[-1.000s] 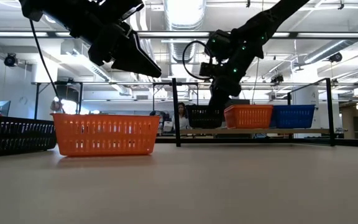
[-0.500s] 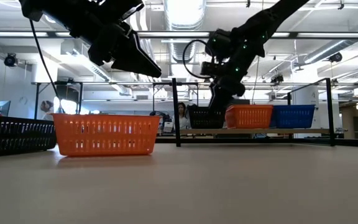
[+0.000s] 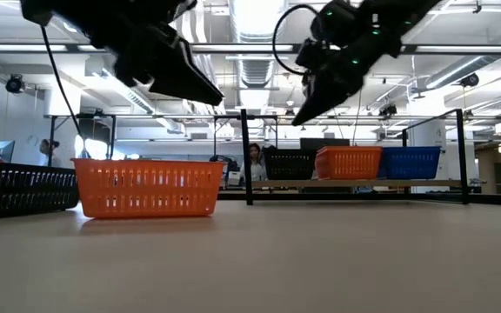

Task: Stack baskets on shelf by color
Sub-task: Stack the blue bin on the blue bins on the shelf

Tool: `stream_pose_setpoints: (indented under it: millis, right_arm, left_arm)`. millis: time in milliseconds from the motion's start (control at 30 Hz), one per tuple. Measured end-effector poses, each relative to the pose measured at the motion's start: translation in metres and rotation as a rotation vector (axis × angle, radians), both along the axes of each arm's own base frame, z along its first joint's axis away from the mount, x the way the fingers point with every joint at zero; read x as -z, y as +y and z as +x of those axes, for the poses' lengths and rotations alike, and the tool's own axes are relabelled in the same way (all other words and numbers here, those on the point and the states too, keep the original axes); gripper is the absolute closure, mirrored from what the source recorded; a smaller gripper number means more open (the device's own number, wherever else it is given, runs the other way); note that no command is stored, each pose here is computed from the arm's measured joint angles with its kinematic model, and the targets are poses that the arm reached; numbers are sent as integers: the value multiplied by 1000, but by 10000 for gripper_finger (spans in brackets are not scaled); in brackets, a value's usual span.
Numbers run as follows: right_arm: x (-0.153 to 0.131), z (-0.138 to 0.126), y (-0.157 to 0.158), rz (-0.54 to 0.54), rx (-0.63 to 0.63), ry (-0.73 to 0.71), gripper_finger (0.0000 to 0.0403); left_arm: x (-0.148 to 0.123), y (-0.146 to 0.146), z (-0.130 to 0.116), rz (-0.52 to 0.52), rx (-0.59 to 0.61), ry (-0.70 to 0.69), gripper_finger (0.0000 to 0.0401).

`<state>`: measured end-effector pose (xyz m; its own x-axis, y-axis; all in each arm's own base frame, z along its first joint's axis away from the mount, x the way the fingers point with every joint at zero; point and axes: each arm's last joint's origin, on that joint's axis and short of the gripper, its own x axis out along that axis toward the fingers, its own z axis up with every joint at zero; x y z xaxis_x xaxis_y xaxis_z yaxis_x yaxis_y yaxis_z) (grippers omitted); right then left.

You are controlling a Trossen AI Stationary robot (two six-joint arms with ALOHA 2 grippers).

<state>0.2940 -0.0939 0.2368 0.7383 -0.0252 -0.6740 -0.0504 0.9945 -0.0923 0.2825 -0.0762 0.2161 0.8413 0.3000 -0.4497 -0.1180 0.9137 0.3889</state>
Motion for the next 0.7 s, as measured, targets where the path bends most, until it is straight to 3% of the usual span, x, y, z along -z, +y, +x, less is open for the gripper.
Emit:
stream_pose_setpoints:
  millis: [133,300,500,700]
  right_arm:
    - [31,-10,47,61,-64,-95,306]
    - [61,-25,98,78,-86,-308,317]
    - [89,-44,136,-1,29,-468,325]
    - [106,-49,152,81,27,-524,326]
  left_arm:
    - [-11,-15,-8,-3,30,99,260]
    - [-35,-39,-25,-99,-34,295,260]
    - [-57,-77,-52,-323,-115,489,260]
    - [-65,-123,-90,-632,-243,622,260]
